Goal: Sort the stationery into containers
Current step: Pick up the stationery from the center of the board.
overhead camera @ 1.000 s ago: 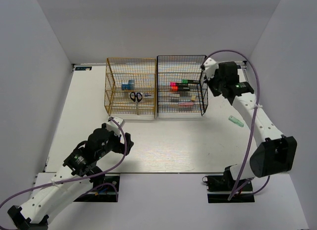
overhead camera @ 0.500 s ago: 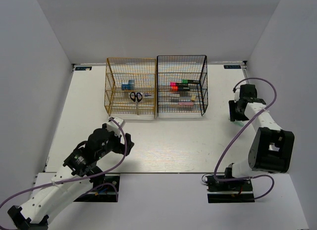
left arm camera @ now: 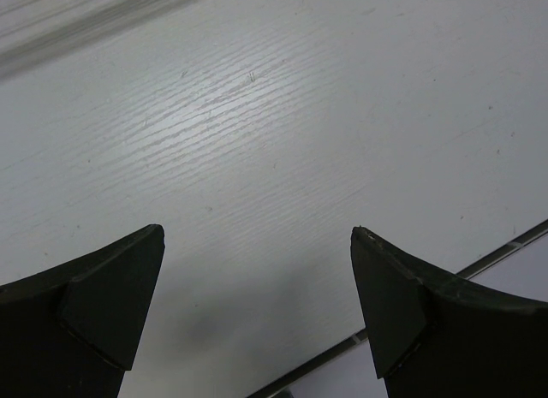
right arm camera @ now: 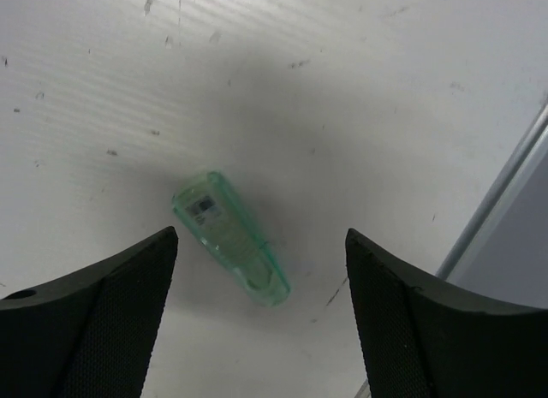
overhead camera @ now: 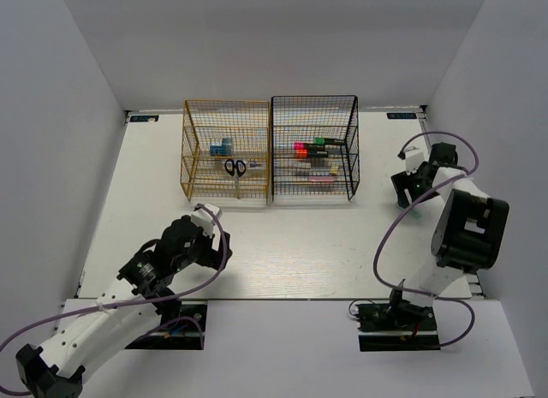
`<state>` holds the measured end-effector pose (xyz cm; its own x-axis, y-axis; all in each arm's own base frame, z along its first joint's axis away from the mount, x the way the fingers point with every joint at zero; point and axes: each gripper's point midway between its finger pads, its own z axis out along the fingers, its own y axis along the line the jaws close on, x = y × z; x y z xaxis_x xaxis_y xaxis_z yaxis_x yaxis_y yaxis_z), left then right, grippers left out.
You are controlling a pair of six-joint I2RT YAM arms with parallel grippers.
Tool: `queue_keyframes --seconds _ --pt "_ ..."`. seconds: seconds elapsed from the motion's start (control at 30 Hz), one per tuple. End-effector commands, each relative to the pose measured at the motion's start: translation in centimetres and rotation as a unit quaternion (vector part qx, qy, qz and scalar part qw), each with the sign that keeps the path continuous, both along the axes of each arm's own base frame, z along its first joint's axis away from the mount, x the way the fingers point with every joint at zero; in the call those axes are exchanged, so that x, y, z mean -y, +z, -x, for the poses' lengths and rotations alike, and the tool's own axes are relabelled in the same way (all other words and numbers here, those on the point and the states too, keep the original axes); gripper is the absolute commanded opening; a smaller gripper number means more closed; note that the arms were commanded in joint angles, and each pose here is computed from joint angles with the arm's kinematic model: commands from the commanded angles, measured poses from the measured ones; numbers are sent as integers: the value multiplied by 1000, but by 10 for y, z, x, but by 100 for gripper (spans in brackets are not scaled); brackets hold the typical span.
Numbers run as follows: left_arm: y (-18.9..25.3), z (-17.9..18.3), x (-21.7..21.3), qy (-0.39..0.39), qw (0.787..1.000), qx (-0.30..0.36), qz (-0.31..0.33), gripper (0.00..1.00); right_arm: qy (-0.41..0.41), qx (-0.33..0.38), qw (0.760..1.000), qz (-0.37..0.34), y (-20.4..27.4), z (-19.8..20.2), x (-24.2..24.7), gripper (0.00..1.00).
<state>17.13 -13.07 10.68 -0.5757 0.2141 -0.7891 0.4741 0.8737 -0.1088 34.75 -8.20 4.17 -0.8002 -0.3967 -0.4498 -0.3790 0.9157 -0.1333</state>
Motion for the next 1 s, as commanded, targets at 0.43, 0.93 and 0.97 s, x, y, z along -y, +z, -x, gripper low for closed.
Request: queue_keyframes --seconds 0.43,0.93,0.97 --pt "-8 1 -11 24 999 -17 -24 100 131 -25 987 -88 -14 -2 -20 72" --pt "-6 4 -15 27 999 -8 -20 100 135 -96 986 9 -81 35 7 32" --pt "-6 4 -16 28 999 -8 -21 100 140 -98 985 14 -84 38 7 28"
